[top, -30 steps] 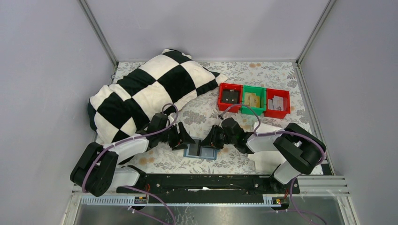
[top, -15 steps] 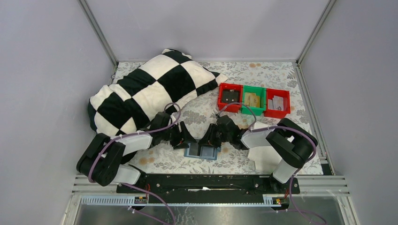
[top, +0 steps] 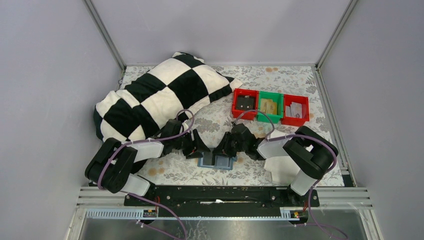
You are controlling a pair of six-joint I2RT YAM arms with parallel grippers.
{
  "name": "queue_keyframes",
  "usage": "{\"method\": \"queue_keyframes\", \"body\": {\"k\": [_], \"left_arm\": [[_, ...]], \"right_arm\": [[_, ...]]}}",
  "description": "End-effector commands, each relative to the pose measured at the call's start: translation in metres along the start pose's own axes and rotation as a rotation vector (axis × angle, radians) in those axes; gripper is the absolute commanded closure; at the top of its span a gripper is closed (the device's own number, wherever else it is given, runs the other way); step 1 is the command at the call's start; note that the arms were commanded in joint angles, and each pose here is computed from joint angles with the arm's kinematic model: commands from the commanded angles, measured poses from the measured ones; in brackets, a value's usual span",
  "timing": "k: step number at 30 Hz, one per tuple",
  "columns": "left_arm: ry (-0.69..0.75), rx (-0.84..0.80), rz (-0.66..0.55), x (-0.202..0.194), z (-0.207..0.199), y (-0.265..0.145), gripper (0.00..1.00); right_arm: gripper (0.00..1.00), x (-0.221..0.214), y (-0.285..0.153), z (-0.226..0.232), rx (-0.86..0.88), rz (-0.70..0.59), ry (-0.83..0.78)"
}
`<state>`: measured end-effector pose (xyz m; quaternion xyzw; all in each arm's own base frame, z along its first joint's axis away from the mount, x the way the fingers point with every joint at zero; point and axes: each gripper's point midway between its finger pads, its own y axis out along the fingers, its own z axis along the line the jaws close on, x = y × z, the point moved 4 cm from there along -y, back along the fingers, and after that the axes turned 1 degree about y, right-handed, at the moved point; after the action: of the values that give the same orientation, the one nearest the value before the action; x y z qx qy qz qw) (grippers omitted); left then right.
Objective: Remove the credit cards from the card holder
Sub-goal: Remove the credit card from the card holder.
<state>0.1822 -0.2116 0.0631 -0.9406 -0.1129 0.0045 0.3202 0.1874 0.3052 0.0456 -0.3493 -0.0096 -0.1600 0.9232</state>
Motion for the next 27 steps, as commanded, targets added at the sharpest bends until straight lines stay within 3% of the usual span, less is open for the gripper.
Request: {"method": "queue_keyframes", "body": {"k": [1,4,7,10,17,21,22,25,27], "left_arm": [[-0.019,0.122,0.001,-0.009,0.033,0.007,0.37],[-0.017,0.122,0.001,-0.009,0.033,0.007,0.37],[-0.016,0.122,0.004,-0.009,0.033,0.007,0.37],[-0.018,0.120,0.006,-0.009,0.033,0.008,0.37],[-0.016,0.117,0.007,-0.009,0.033,0.009,0.37],[-0.016,0.115,0.007,-0.007,0.031,0.009,0.37],[-0.017,0.115,0.007,-0.007,0.031,0.009,0.37],[-0.016,0.114,0.007,-0.006,0.031,0.010,0.37],[-0.017,0.114,0.008,-0.007,0.031,0.010,0.37]], "right_arm": [[0.74,-0.006,0.003,-0.004,0.039,0.003,0.032],[0.87,-0.006,0.001,-0.002,0.045,-0.003,0.020],[0.91,-0.006,-0.001,0.004,0.077,0.001,0.000],[0.84,-0.006,-0.001,0.013,0.119,0.021,-0.029],[0.85,-0.007,0.002,0.018,0.151,0.042,-0.041],[0.75,-0.009,0.002,0.021,0.168,0.059,-0.047],[0.78,-0.010,0.002,0.021,0.169,0.061,-0.050],[1.00,-0.010,-0.002,0.021,0.172,0.053,-0.052],[1.00,-0.009,-0.004,0.021,0.168,0.042,-0.048]]}}
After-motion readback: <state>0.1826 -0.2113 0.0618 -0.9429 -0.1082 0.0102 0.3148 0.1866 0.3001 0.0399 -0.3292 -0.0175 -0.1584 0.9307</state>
